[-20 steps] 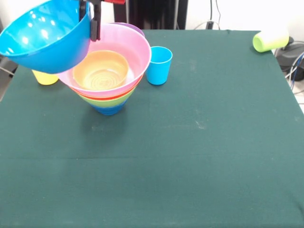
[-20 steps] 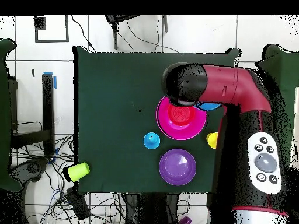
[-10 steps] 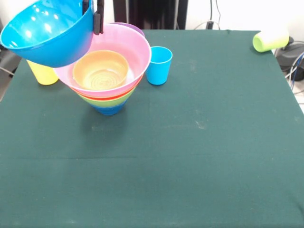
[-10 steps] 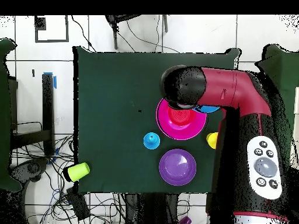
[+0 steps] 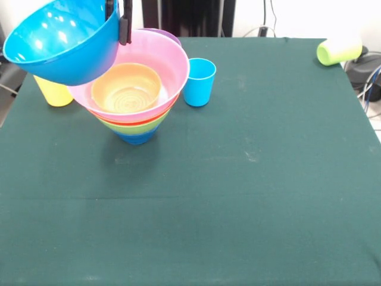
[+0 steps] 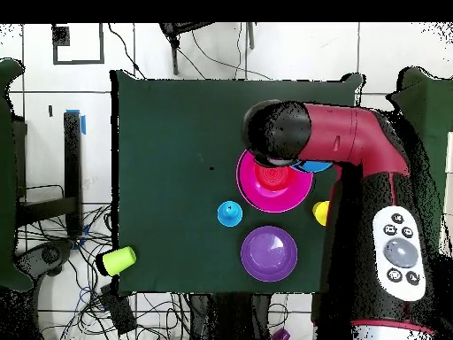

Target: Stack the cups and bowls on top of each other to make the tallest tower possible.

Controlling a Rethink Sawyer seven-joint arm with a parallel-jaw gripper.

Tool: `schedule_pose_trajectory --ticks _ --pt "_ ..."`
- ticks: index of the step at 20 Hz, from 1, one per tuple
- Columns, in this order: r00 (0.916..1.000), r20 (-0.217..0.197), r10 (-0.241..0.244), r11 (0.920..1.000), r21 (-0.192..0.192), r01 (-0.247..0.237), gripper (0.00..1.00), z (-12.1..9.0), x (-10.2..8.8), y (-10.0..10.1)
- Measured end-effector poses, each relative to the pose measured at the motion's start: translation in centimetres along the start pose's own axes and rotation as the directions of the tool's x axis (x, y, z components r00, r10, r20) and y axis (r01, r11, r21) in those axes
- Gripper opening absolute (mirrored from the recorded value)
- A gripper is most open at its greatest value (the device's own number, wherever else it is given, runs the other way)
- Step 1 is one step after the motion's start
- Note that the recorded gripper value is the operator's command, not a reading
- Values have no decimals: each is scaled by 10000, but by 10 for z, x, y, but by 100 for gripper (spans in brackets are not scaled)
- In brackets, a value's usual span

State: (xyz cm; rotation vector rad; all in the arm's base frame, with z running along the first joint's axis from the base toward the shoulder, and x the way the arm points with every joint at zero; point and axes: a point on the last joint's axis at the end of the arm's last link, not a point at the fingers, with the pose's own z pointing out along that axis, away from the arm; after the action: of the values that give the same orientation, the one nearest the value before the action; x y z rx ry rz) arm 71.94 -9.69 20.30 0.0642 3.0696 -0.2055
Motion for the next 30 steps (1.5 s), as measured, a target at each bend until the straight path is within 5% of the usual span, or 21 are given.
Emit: schedule_pose_trajectory --ticks 30 --pt "9991 -202 -362 9991 -229 357 0 26 23 27"
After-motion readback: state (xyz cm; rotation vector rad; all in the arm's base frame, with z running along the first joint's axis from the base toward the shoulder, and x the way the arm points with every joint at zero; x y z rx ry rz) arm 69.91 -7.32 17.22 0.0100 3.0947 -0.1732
